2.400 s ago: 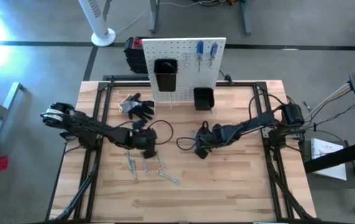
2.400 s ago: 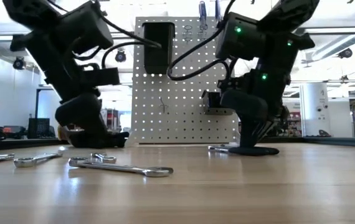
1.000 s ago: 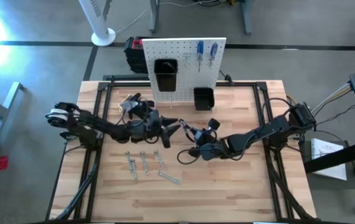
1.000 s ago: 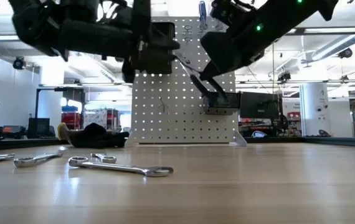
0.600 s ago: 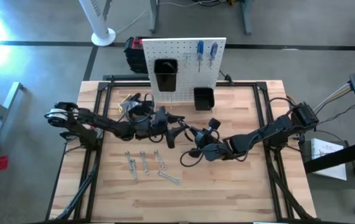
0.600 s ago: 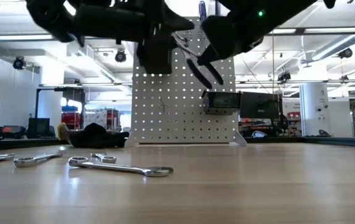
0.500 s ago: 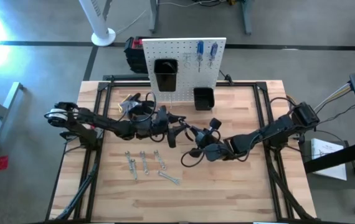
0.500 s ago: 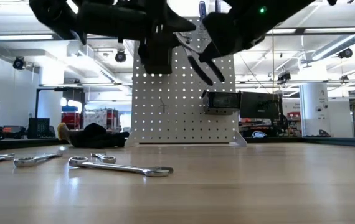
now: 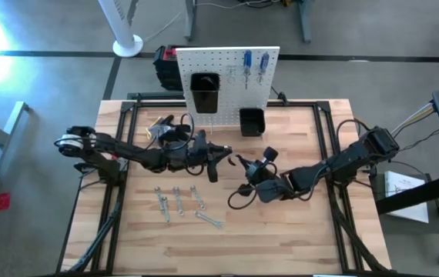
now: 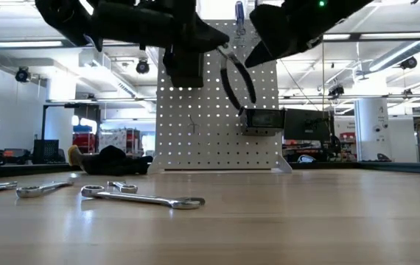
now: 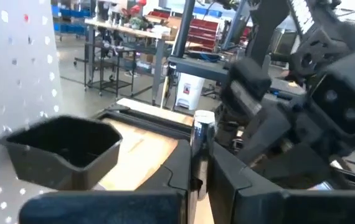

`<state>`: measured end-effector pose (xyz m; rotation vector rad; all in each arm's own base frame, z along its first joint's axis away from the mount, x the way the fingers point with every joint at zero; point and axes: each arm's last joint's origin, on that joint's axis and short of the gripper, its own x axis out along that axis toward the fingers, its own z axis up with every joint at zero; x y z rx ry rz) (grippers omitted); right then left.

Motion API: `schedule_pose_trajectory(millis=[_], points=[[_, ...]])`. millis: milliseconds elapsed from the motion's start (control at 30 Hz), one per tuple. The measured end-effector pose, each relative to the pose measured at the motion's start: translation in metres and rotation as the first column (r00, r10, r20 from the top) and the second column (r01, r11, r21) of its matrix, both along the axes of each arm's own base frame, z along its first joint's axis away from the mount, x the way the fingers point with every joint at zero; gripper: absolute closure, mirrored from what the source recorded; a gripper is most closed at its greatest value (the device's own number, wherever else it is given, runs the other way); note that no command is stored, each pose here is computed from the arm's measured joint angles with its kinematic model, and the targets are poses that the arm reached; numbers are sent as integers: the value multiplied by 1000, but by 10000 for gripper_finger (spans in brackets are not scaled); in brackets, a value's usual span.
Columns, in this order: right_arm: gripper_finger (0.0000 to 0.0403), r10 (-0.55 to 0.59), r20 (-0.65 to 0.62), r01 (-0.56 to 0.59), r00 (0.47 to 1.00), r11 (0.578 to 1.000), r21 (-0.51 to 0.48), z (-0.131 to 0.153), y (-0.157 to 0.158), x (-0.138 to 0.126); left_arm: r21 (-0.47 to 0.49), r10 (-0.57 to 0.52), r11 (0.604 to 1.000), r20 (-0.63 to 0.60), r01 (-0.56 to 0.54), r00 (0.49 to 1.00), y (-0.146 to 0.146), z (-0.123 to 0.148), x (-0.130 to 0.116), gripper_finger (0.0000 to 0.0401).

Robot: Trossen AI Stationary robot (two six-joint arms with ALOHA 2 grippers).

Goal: Hang tools onto peg board
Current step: Hang the black pliers on the peg board

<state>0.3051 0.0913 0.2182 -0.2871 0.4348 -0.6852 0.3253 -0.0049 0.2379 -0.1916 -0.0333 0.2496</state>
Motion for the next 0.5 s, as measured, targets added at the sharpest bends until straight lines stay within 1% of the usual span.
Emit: schedule_pose_trajectory(millis=[167,333,433,500], points=[[398,14,15,-14,1000,1000,9,2,4,-2,22,-45,999,26,45,999,-2,13,-4,385],[400,6,50,-8,999,999,40,8,4,-6,25,-44,999,37,43,998,-2,26,-10,385],[401,4,73,-10,997,997,81,17,6,-16,43,-29,999,8,28,1000,-2,40,-16,385],[403,-11,94,-1,996,992,129,24,6,-27,60,-19,998,-43,22,999,-1,52,-20,385]])
